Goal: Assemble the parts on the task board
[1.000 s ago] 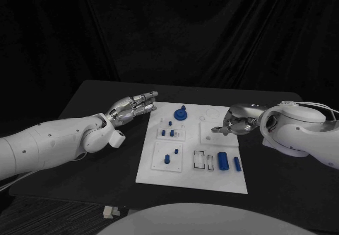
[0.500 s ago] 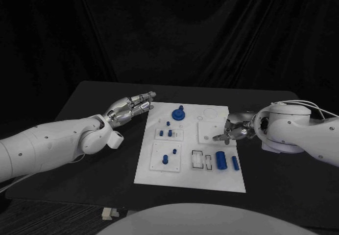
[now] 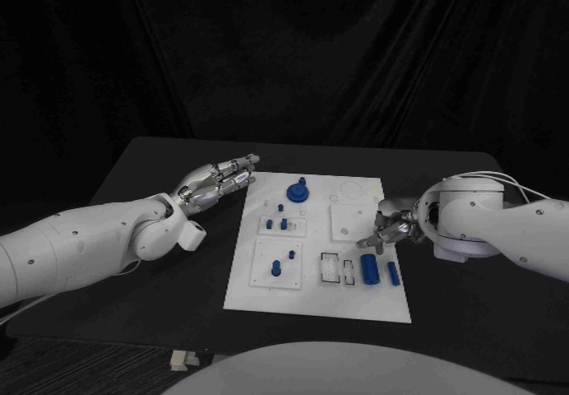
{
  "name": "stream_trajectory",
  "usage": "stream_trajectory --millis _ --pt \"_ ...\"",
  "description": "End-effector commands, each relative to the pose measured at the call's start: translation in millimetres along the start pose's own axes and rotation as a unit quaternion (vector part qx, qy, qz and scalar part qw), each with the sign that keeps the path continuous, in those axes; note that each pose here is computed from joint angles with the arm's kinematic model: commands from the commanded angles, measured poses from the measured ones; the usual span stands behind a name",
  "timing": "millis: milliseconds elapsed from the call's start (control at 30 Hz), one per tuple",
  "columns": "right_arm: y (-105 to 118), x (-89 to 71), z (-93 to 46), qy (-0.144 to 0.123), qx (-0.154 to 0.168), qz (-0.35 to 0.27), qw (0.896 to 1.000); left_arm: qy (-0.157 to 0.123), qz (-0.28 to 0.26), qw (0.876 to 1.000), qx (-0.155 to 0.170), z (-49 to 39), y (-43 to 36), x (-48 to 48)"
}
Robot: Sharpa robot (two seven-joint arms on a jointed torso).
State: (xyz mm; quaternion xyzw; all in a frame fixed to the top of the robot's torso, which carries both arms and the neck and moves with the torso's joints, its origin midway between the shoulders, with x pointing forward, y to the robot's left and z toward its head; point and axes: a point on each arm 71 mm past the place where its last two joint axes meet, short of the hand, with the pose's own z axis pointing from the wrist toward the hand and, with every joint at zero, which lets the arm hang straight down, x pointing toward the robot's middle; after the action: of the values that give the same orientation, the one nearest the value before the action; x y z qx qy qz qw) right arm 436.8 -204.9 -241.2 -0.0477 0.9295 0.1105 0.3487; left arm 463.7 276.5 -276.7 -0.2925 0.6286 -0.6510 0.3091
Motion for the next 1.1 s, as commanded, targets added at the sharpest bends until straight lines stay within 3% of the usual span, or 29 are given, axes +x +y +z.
stream_trajectory --millis 33,667,1100 --pt "-4.0 6.4 1.4 0.033 0.032 0.0 0.999 0.0 -0.006 0.998 0.058 0.0 -7.4 0.9" --pt "-5.5 11.3 6.9 0.055 0.054 -0.011 0.997 0.002 -0.009 0.999 0.053 -1.3 -4.8 1.0" --pt "-2.8 19.0 14.2 0.054 0.052 -0.004 0.997 0.005 -0.011 0.999 0.05 -0.9 -3.4 2.5"
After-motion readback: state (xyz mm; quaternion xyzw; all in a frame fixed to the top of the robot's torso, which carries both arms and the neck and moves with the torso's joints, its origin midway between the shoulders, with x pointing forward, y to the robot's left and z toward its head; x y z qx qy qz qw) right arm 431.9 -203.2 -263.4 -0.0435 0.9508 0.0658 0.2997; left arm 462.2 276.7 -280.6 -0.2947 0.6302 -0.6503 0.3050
